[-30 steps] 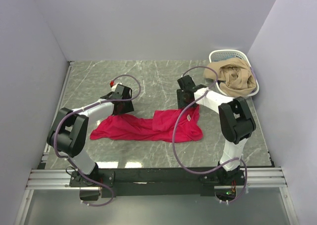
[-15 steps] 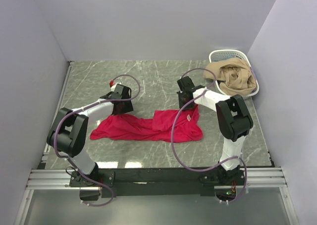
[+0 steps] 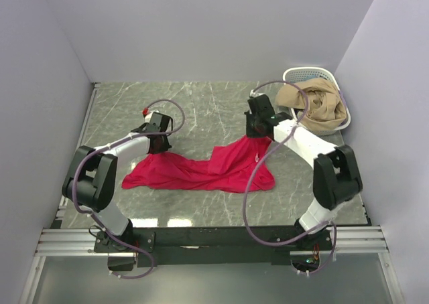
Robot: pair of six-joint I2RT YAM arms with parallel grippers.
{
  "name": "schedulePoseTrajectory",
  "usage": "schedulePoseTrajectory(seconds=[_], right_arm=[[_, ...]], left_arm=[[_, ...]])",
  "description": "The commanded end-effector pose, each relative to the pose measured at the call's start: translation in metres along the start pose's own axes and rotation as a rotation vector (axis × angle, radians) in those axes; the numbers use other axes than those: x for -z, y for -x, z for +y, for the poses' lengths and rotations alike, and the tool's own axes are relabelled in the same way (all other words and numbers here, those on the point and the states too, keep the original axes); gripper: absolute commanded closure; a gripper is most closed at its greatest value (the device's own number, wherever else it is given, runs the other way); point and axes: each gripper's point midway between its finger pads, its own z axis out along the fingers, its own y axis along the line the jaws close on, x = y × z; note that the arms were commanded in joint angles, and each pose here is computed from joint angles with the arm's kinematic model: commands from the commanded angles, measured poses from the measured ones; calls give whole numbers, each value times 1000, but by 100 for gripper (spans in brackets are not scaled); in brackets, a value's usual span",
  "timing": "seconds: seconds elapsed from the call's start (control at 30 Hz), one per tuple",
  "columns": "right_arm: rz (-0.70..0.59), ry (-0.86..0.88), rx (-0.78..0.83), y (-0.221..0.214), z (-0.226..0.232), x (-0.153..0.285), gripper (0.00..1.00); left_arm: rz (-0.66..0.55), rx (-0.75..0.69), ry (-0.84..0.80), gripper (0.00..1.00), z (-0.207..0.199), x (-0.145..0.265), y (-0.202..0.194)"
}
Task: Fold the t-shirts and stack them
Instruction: Flatten the tshirt out
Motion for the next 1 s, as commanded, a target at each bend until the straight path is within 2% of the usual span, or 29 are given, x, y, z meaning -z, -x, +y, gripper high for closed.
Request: schedulePoseTrajectory(seconds=[0.0, 0.27, 0.5, 0.7, 0.97], right_arm=[[-152, 18, -27, 43, 4, 40, 100], [-266, 3, -61, 64, -6, 86, 100], [-451, 11, -116, 86, -20, 162, 100], [-531, -11, -129, 91, -35, 213, 100], [-650, 151, -99, 87, -25, 292, 100]], left_arm=[[-98, 49, -1, 99, 2, 19, 30], [-217, 143, 12, 99, 18, 70, 66], [-366, 234, 37, 99, 51, 135, 102], [-435, 268, 31, 99, 69, 179, 114], [-538, 270, -45, 99, 83, 260, 128]])
